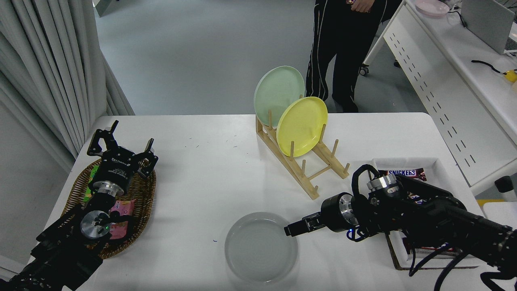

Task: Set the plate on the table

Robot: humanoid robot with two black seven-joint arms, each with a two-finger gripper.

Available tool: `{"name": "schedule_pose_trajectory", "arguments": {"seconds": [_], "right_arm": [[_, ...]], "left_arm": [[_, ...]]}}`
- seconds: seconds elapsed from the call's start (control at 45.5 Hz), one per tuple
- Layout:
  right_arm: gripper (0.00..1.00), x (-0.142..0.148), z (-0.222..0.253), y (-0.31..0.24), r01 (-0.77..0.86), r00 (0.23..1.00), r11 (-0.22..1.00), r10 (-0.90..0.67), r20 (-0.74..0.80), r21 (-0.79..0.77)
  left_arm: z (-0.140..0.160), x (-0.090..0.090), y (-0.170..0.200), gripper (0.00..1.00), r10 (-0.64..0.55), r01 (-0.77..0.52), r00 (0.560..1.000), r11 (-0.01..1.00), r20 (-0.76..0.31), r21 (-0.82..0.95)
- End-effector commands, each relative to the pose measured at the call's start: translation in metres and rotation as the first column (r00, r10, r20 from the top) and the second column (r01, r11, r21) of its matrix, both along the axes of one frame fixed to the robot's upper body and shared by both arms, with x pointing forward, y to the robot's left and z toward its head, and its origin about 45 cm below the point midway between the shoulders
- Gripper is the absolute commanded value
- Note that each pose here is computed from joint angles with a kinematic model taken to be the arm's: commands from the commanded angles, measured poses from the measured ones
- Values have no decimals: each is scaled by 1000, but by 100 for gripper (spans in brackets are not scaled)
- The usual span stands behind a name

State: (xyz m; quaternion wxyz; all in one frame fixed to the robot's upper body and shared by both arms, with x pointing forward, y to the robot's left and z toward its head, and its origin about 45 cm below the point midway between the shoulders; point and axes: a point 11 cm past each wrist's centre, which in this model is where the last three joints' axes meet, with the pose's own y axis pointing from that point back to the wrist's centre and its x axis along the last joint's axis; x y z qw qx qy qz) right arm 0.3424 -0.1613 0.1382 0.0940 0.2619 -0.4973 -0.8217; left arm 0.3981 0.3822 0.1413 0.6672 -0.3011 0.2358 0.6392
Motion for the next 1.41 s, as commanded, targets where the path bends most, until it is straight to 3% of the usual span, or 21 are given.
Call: {"name": "schedule_pose_trajectory", "arguments": {"seconds": [0.0,0.308,0.484,0.637,0.857,0.989,1.209,1.385], "right_arm": [[100,2,29,6,-80,993,997,79,93,7],[100,28,72,32,-164,875,977,79,479,139],[100,48,114,46,-266,713,960,133,689,90],[100,66,151,49,-273,595,958,93,798,93],[100,80,183,34,-264,501,961,64,863,82],[100,84,192,32,-299,338,954,110,935,-5],[100,112,181,-22,-76,126,975,217,968,-209],[100,133,170,-76,131,64,959,243,968,-249]], "left_arm": [[0,0,1,100,1,-1,1000,1000,0,1],[0,0,0,100,0,0,1000,1000,0,0],[0,0,1,100,1,-1,1000,1000,0,1],[0,0,1,100,1,-1,1000,1000,0,1],[0,0,1,100,1,-1,1000,1000,0,1],[0,0,0,100,0,0,1000,1000,0,0],[0,0,-1,100,-2,2,1000,1000,0,0],[0,0,0,100,0,0,1000,1000,0,0]]}}
